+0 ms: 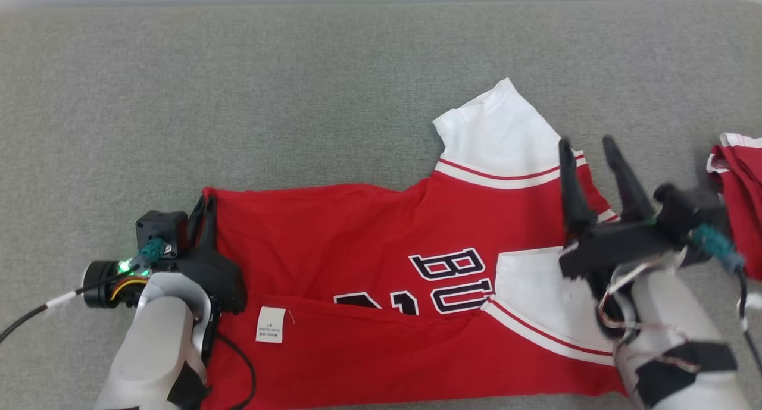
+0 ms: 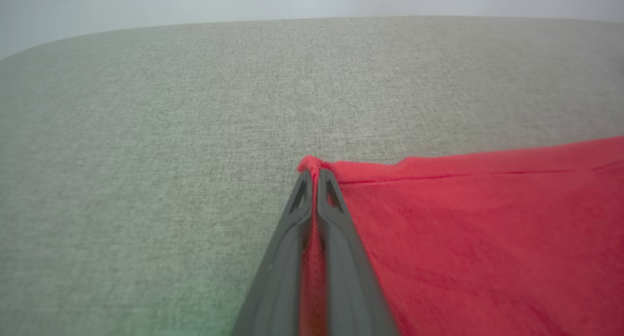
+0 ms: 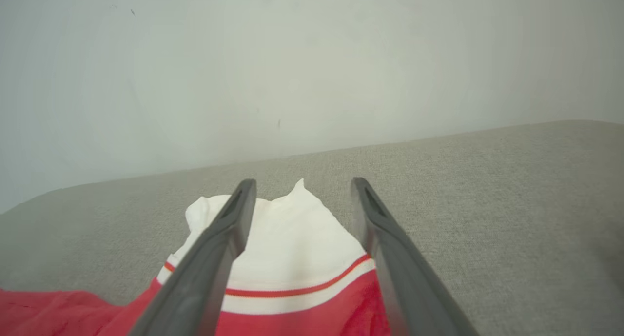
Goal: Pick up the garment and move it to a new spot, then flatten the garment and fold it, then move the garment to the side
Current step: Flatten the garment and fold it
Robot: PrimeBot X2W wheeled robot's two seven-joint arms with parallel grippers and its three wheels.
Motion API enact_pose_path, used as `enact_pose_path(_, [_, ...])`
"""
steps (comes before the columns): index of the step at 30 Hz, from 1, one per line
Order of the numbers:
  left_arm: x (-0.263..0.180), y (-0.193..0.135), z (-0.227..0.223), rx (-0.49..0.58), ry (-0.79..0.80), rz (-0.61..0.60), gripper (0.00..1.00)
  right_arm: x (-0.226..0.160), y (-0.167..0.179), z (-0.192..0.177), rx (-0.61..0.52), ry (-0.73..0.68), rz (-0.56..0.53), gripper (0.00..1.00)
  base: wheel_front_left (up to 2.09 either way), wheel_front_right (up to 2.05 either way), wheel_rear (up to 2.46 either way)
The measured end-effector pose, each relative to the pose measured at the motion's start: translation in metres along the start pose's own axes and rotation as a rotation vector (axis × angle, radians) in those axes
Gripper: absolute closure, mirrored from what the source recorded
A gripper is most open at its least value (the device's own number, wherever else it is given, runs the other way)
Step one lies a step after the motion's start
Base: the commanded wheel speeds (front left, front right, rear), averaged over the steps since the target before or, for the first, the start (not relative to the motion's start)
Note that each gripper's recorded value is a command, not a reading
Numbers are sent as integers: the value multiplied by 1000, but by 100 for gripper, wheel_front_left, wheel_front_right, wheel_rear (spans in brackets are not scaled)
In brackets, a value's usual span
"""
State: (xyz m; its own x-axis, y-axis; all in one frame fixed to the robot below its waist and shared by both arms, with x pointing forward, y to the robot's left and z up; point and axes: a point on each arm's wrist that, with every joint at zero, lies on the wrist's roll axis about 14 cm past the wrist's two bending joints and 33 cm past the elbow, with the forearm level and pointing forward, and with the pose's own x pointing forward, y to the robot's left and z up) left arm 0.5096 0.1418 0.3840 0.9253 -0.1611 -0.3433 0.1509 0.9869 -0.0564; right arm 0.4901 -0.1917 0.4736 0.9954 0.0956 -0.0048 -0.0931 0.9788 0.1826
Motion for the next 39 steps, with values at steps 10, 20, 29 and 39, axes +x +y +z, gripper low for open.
enact_pose_path(10, [3, 4, 23, 32, -74, 4, 100, 67, 1, 9, -192, 89, 101, 0, 0, 0, 0])
enact_pose_path(20, [7, 15, 15, 33, -71, 23, 100, 100, 0, -56, -256, 397, 117, 0, 0, 0, 0])
enact_pose_path(29, [9, 21, 12, 13, -73, 44, 100, 117, 2, -75, -319, 444, 147, 100, 0, 0, 0])
enact_pose_path(39, [6, 22, 40, 25, -161, 68, 100, 127, -28, -26, -340, 272, 71, 100, 0, 0, 0])
